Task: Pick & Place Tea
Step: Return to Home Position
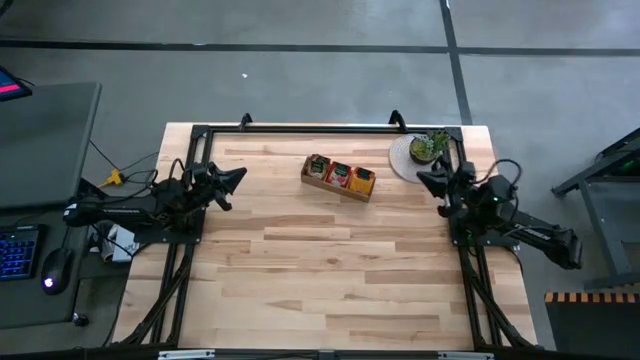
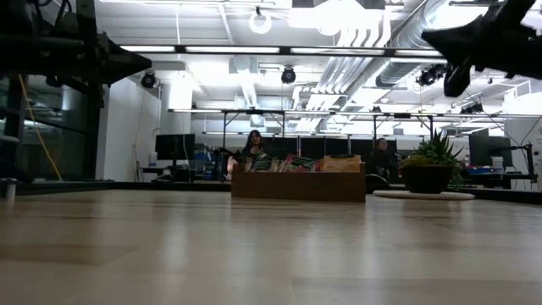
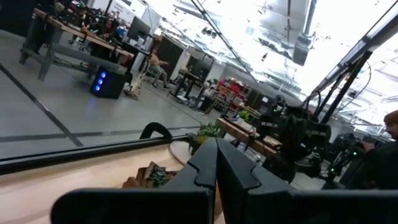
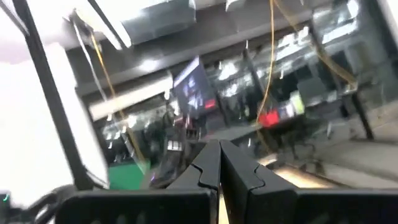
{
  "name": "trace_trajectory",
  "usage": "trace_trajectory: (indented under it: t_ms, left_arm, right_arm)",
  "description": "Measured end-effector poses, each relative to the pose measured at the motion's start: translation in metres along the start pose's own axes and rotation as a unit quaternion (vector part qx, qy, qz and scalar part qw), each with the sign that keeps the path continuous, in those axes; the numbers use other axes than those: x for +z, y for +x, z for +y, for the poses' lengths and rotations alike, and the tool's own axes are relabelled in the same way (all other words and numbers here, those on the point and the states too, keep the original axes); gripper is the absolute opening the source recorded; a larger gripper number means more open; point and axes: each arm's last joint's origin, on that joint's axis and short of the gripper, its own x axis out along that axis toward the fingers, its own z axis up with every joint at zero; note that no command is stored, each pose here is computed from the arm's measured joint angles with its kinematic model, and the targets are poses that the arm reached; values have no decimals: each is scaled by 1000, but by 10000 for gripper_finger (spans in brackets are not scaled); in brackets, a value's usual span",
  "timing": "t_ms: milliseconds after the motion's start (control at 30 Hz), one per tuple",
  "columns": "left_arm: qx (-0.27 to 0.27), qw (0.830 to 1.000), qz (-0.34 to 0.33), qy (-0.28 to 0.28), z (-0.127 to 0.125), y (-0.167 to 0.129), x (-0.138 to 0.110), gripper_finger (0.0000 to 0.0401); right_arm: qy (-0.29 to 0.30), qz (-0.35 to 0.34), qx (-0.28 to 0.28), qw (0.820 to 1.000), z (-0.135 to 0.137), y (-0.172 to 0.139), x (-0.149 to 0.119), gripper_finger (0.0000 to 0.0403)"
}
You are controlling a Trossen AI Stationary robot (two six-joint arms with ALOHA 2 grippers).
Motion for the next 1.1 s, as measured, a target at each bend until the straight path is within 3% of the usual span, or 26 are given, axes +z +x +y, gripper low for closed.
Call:
trace_trajectory:
  t_ms: [167,367,467,600,700,800,933,1100]
  left_arm:
    - [-6,1000,2,5,0,0,0,0]
    - [2,999,34,41,2,0,-7,0]
    - [6,996,63,56,4,-1,-12,1]
    - [35,988,120,89,11,-3,-24,1]
    - [33,987,126,91,10,-2,-22,1]
    - [27,987,129,90,9,-2,-22,1]
    - [28,987,131,91,9,-2,-22,1]
    - [22,987,133,90,8,-2,-22,1]
  right_arm:
    - [22,73,-8,997,-4,0,-13,0]
    - [-51,111,-44,991,-9,-2,-22,0]
    - [-61,133,-53,988,-10,-3,-26,0]
    - [-25,154,-95,983,-14,-5,-32,0]
    - [-23,153,-125,980,-17,-5,-33,0]
    - [-18,158,-119,980,-17,-5,-33,0]
    - [33,164,-94,981,-15,-4,-34,2]
    - [-40,152,-143,977,-18,-5,-33,6]
